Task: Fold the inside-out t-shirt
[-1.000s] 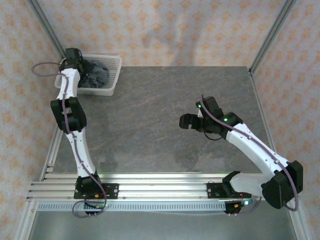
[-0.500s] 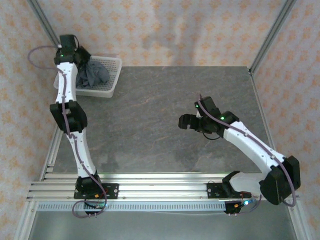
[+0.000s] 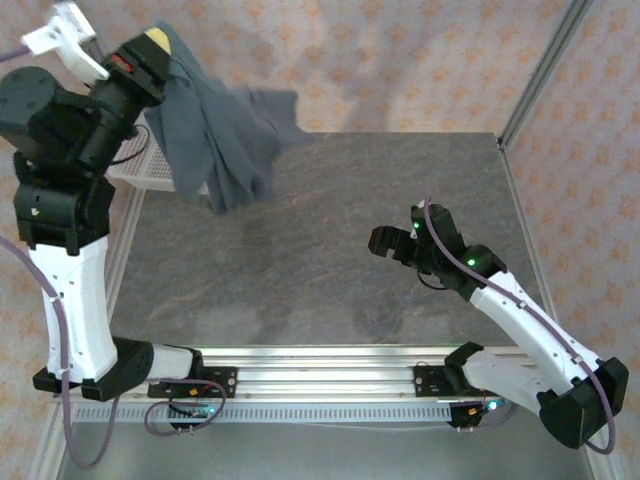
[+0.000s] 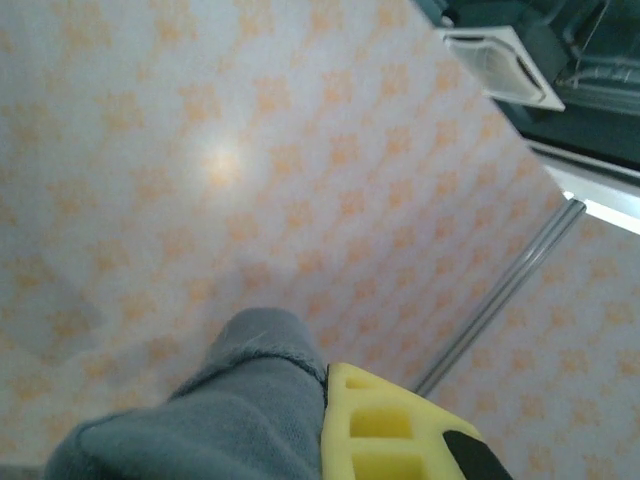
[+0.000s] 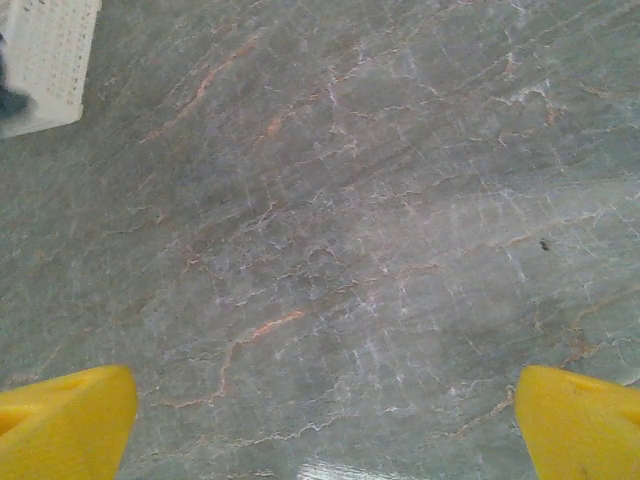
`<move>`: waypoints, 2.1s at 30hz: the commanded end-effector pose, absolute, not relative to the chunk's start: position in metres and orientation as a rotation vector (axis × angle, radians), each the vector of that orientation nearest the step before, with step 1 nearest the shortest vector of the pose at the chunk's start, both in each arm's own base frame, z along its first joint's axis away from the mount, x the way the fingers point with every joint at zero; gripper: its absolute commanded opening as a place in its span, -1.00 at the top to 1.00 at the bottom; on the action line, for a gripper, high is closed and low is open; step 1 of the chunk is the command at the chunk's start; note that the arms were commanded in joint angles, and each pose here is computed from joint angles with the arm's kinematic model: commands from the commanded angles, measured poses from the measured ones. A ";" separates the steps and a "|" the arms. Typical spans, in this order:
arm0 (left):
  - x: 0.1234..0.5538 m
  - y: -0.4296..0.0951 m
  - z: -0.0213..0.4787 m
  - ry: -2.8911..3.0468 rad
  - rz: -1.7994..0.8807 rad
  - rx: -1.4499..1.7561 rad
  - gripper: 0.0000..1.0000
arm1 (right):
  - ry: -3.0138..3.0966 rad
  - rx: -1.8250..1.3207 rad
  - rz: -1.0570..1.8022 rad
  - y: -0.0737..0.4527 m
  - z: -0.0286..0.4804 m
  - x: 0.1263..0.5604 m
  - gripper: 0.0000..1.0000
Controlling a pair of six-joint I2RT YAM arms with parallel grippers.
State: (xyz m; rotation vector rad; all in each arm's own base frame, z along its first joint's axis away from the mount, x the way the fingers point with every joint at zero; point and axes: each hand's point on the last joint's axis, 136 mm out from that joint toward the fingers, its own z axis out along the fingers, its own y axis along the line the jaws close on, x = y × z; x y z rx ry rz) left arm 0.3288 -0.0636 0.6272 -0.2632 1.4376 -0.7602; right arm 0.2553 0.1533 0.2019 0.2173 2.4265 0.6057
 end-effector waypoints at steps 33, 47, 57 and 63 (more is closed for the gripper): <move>0.298 -0.079 0.125 2.564 -0.277 -0.587 0.58 | 2.658 -0.073 0.549 0.275 0.129 0.279 -0.44; 0.316 -0.129 0.065 2.711 -0.431 -0.511 -0.04 | 2.665 -0.047 0.489 0.266 0.132 0.273 -0.67; 0.318 -0.136 0.126 2.633 -0.521 -0.378 1.00 | 2.527 -0.008 0.368 0.237 0.168 0.282 -0.71; 0.325 -0.117 0.235 2.369 -0.468 -0.299 1.00 | 2.411 -0.015 0.488 0.242 0.183 0.278 -0.69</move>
